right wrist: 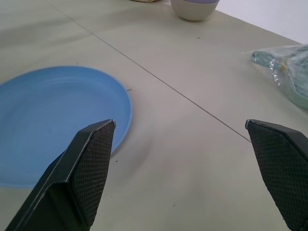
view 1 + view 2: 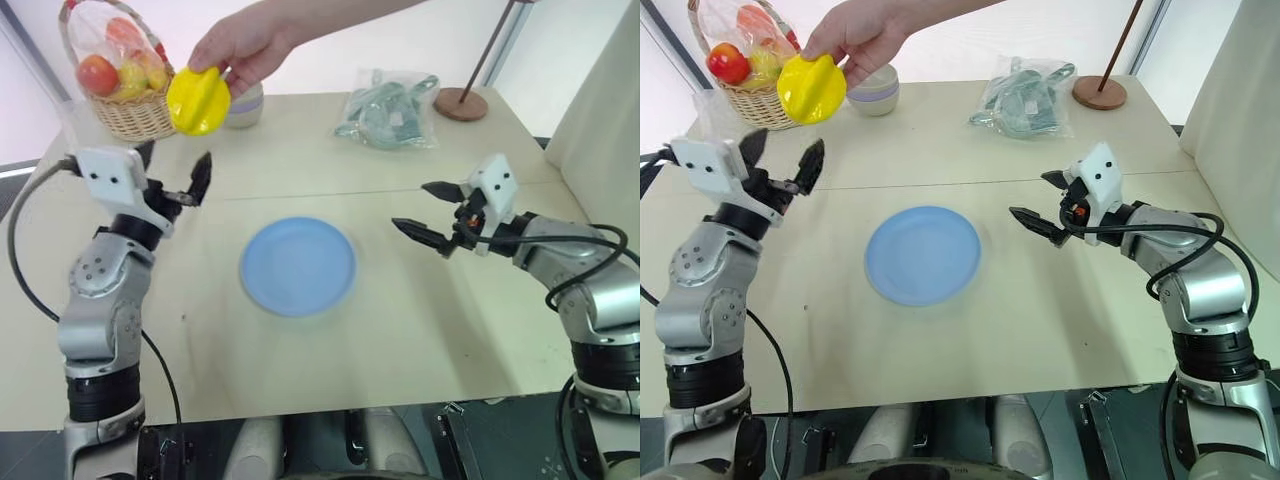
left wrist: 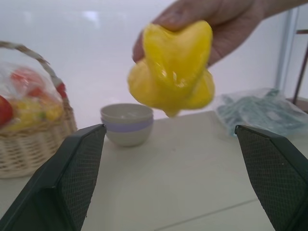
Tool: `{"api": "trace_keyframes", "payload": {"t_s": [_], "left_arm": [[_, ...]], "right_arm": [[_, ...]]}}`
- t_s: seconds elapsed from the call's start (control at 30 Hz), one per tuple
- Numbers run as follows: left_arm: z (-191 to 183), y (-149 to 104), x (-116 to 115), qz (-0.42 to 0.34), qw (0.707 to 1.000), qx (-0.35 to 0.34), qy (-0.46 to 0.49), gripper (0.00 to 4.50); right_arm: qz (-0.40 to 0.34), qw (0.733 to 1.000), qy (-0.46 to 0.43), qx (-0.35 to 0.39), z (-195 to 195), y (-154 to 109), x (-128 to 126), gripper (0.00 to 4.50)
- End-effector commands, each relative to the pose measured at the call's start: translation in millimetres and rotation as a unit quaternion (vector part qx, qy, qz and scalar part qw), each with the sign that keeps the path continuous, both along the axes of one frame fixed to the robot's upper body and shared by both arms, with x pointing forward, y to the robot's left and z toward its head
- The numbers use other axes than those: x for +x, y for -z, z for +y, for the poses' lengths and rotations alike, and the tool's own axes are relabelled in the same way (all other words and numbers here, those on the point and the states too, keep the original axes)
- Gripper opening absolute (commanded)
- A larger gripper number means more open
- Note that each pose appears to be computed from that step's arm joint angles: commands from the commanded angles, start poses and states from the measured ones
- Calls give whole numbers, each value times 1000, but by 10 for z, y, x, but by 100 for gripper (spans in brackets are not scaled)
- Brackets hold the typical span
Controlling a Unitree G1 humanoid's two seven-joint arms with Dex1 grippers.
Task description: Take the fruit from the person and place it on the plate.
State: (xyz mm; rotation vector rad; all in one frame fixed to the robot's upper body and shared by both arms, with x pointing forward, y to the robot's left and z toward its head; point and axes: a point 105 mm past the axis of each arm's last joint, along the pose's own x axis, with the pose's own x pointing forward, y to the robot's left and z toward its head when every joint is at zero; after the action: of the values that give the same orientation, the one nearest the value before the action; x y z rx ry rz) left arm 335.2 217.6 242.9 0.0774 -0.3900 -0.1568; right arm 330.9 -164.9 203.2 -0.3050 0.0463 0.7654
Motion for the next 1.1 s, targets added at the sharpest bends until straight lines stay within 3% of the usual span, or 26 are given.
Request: {"api": "trace_keyframes", "payload": {"t_s": [0.03,0.4,0.8,1.1], "left_arm": [[23,-212,7,-45,999,16,-13,450],[-61,-430,255,-82,996,34,1,450],[-177,-403,447,-83,996,14,28,450],[-177,-398,460,-85,996,13,32,450]], "right_arm": [[-31,1000,-4,1,25,-150,-8,442],[-39,999,3,1,21,-173,-10,442],[-45,999,13,0,-6,-185,-22,442],[-46,999,16,1,-12,-183,-24,442]]}}
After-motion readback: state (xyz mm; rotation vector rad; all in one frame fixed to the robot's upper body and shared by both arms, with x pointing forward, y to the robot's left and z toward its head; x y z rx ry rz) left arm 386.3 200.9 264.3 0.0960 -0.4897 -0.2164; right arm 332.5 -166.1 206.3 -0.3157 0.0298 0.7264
